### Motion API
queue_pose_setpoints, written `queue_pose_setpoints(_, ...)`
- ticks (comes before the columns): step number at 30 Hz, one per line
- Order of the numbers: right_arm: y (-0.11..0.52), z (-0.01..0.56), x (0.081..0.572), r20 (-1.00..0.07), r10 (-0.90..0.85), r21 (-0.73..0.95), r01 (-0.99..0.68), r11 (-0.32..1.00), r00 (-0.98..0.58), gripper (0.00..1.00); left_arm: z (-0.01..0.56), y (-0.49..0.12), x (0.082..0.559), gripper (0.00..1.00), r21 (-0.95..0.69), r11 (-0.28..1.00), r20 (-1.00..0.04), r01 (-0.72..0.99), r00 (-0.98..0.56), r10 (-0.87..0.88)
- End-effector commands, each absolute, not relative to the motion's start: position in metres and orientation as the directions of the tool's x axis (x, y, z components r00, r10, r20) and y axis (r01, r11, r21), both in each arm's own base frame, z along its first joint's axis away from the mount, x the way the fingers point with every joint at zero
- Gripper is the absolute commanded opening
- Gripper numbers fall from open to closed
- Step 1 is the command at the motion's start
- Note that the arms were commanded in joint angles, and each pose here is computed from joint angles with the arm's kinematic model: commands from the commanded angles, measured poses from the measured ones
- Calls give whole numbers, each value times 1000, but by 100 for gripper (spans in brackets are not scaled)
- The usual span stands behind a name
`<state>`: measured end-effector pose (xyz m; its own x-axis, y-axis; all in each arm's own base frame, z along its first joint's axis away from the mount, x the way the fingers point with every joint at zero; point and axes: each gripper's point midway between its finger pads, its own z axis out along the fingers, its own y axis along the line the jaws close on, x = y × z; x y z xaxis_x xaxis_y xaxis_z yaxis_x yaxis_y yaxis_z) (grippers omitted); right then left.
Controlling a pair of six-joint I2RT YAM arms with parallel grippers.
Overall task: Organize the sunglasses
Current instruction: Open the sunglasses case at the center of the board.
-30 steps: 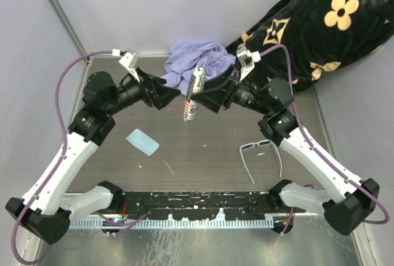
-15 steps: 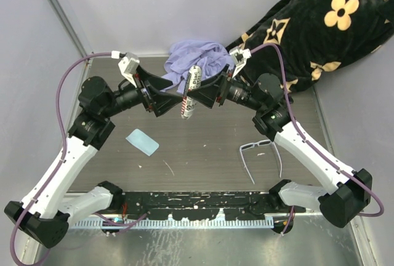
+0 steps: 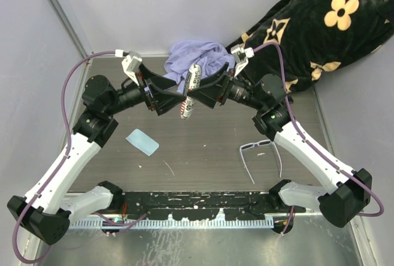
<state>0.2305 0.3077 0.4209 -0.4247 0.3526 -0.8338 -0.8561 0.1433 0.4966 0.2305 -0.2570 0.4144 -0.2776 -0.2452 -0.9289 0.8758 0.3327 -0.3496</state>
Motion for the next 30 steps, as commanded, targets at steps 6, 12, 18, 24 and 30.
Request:
queue_pose_setpoints(6,303,467,217,-836,423,411,-909,63,-349,0,427,-260,224,87,-327,285,-930,901,-252,-269)
queue_pose_setpoints(12,305,468,217,-835,420,413,-909,56,-354,0,427,-262,226,87,-330,277,-928,902,-256,-272)
queue_pose_setpoints(18,306,470,214,-836,418,406,-913,38,-355,0,425,-265,229,87,-336,273,-927,901,-265,-265)
queue_pose_setpoints(24,305,476,201,-842,409,377,-926,-23,-353,0,412,-260,241,86,-351,352,-927,868,-270,-261)
queue_pose_setpoints(30,303,477,190,-856,391,348,-936,-49,-339,0,413,-255,244,85,-346,385,-929,856,-256,-268)
